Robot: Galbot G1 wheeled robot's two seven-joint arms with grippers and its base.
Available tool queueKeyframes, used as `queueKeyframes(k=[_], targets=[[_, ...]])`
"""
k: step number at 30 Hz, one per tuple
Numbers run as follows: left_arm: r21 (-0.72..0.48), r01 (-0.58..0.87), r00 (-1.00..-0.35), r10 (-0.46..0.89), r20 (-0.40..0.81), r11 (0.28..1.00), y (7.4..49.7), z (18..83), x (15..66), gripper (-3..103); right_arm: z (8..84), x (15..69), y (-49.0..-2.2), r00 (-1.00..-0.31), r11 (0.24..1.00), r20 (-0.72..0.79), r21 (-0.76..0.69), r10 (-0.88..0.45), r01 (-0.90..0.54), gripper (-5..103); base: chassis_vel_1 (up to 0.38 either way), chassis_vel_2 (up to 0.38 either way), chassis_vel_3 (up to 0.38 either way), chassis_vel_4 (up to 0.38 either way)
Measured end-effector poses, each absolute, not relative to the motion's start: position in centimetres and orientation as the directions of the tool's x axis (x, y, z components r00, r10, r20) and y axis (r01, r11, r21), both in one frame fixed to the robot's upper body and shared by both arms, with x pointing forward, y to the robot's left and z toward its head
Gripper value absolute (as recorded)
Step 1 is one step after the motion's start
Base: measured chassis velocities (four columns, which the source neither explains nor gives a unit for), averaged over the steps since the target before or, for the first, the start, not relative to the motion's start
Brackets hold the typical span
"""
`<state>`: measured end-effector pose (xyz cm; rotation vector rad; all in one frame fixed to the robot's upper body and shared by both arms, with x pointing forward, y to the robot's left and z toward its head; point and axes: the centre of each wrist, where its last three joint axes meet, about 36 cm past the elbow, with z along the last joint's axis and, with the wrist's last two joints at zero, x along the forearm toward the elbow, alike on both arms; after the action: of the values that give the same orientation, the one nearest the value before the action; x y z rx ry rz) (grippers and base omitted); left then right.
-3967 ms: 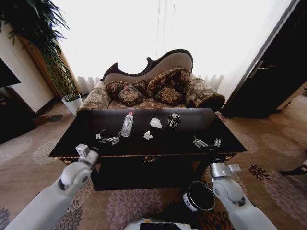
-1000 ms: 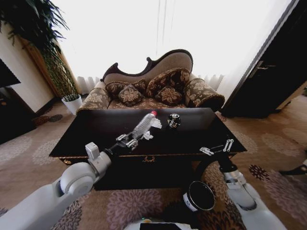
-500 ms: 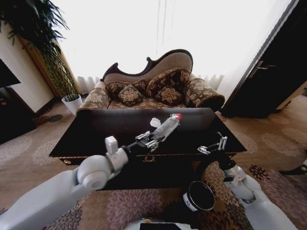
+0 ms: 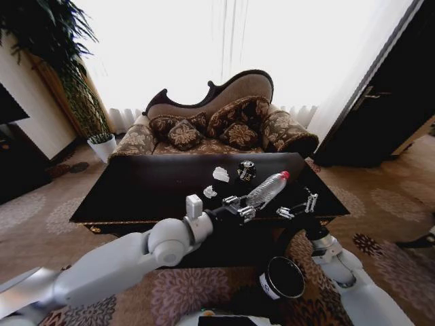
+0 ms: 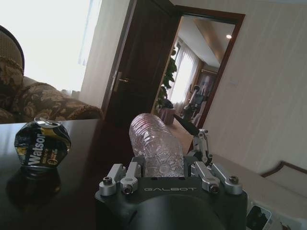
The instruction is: Move to the front of the table and place the trash on the table into the trash bin.
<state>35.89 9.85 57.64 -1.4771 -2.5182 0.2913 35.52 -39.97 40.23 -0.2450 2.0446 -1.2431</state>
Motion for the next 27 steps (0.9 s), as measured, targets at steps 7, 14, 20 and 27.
queueKeyframes(k=[7, 14, 20, 27], targets=[[-0.314, 0.834, -0.448, 0.889, 0.094, 0.454, 8.1, 56.9, 34.7, 40, 39.7, 35.0, -39.5, -0.732, 0.541, -0.481, -0.821, -0.482, 0.183, 100, 0.0, 0.0, 0.0, 0.0], [-0.338, 0.818, -0.453, 0.883, 0.12, 0.465, 8.2, 55.9, 34.2, 40, 39.6, 34.7, -38.8, -0.731, 0.556, -0.488, -0.812, -0.476, 0.179, 103, 0.0, 0.0, 0.0, 0.0], [-0.328, 0.822, -0.456, 0.883, 0.109, 0.465, 8.3, 55.9, 33.9, 40, 39.7, 34.5, -38.7, -0.729, 0.562, -0.491, -0.808, -0.476, 0.177, 84, 0.0, 0.0, 0.0, 0.0], [-0.331, 0.821, -0.456, 0.883, 0.108, 0.465, 8.0, 55.4, 33.5, 40, 39.6, 33.9, -38.4, -0.731, 0.576, -0.497, -0.799, -0.468, 0.175, 52, 0.0, 0.0, 0.0, 0.0]])
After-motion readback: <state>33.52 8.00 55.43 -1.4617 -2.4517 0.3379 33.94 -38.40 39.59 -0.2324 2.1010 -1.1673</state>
